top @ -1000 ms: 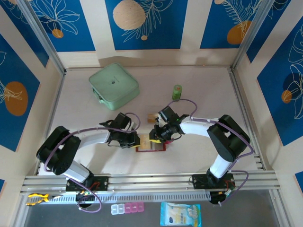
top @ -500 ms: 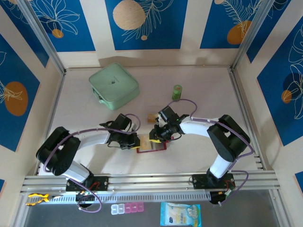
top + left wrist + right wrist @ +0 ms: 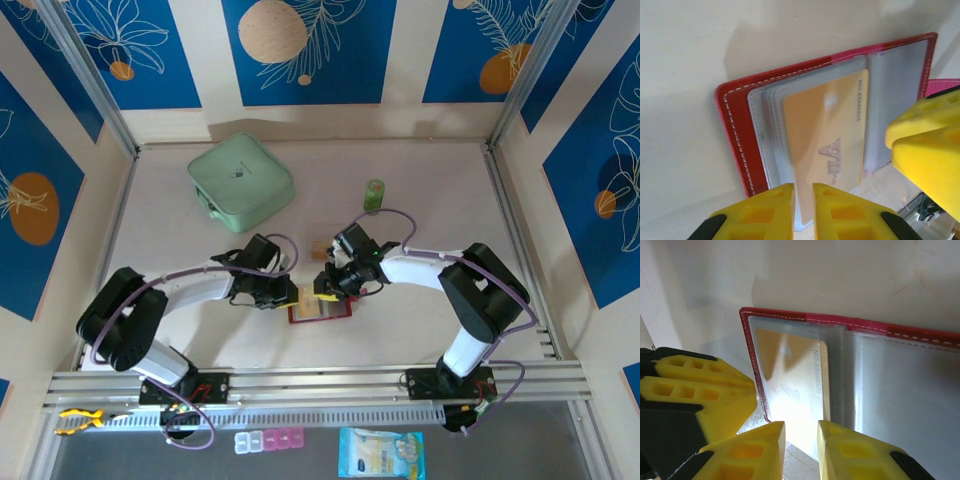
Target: Take the credit cards out of the card holder
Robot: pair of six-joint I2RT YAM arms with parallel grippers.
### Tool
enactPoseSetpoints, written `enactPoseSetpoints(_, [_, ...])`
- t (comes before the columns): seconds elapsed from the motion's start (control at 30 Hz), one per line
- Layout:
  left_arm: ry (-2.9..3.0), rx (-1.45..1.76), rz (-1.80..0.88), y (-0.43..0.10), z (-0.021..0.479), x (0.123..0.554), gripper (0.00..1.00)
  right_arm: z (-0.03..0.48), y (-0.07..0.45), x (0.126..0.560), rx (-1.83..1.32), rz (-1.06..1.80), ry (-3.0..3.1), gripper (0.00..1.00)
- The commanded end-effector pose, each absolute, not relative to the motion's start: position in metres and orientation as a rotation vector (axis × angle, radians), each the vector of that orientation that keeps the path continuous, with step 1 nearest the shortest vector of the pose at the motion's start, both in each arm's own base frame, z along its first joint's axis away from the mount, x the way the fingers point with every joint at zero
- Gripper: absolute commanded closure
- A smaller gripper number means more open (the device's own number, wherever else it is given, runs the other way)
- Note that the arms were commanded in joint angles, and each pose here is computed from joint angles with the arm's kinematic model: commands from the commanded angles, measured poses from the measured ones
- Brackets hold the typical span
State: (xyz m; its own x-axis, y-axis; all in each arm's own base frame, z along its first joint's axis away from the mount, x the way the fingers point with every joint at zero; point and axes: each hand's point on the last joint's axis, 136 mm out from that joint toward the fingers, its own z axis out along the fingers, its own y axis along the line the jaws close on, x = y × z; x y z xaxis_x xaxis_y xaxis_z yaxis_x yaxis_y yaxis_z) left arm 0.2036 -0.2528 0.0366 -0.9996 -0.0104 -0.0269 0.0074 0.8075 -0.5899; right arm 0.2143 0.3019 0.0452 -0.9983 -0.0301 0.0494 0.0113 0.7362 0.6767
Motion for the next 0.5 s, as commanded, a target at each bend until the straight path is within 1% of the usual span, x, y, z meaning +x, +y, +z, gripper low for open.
enactPoseSetpoints(0.0, [2.978,0.011,-0.952,-0.253,0.031,0.202,0.83,0.058,0.304,0.214,0.016,-1.177,-2.852,0.76])
enactPoseSetpoints(0.47, [3.001,0.017,-0.860,-0.245,0.023,0.204,0.85,0.048,0.305,0.212,0.017,-1.196,-2.817,0.76])
